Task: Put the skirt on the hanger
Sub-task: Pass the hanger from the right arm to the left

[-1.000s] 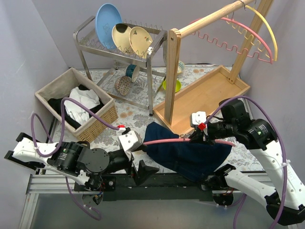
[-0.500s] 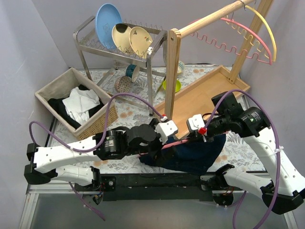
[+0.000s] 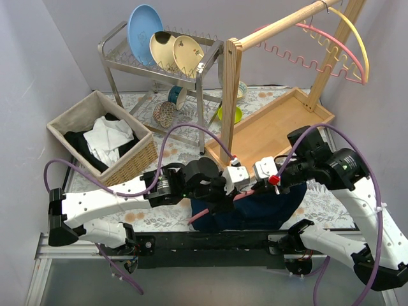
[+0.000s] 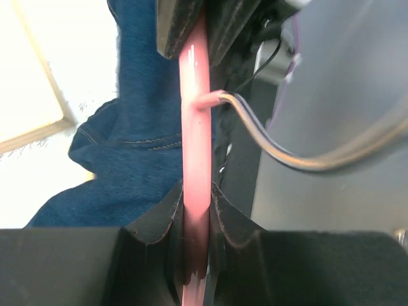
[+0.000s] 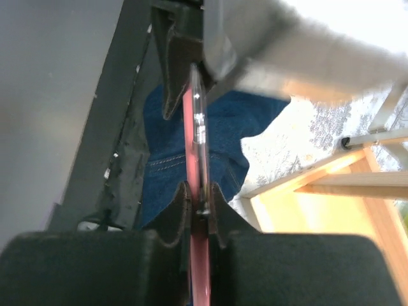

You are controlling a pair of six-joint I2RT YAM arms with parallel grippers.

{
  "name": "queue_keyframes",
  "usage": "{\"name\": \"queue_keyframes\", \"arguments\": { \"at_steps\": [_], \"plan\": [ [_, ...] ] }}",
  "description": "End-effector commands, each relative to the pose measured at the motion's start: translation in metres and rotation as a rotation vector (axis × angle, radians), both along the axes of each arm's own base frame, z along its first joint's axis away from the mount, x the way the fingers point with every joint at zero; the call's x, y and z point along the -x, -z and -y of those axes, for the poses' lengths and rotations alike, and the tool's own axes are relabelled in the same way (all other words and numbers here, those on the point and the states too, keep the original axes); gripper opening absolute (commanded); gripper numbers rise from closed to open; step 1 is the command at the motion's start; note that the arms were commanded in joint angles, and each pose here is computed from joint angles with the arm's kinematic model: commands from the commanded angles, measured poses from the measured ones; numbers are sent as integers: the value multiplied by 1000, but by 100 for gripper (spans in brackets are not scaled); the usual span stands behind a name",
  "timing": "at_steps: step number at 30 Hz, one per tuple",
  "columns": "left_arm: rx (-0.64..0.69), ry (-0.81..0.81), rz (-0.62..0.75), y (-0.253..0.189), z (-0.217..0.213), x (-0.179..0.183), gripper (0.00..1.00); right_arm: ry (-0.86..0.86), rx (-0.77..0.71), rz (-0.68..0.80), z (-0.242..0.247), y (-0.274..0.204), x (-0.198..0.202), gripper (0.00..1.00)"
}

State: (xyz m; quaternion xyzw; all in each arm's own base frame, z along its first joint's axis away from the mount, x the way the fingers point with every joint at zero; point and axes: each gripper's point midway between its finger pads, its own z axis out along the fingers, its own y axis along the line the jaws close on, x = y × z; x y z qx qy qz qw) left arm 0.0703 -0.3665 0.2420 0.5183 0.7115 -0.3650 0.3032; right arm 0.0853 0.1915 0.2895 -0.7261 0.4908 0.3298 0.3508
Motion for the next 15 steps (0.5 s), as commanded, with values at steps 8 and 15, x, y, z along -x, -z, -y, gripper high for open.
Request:
{"name": "queue_keyframes", "arguments": {
  "at_steps": [8,15],
  "plan": [
    [289,-225,-200,-60,18,-9,0,844,-278,227,58,-106,-91,81],
    [353,-346,-249,-69,50,-32,0,1083,-353,237,94,-113,-96,82]
  ]
}}
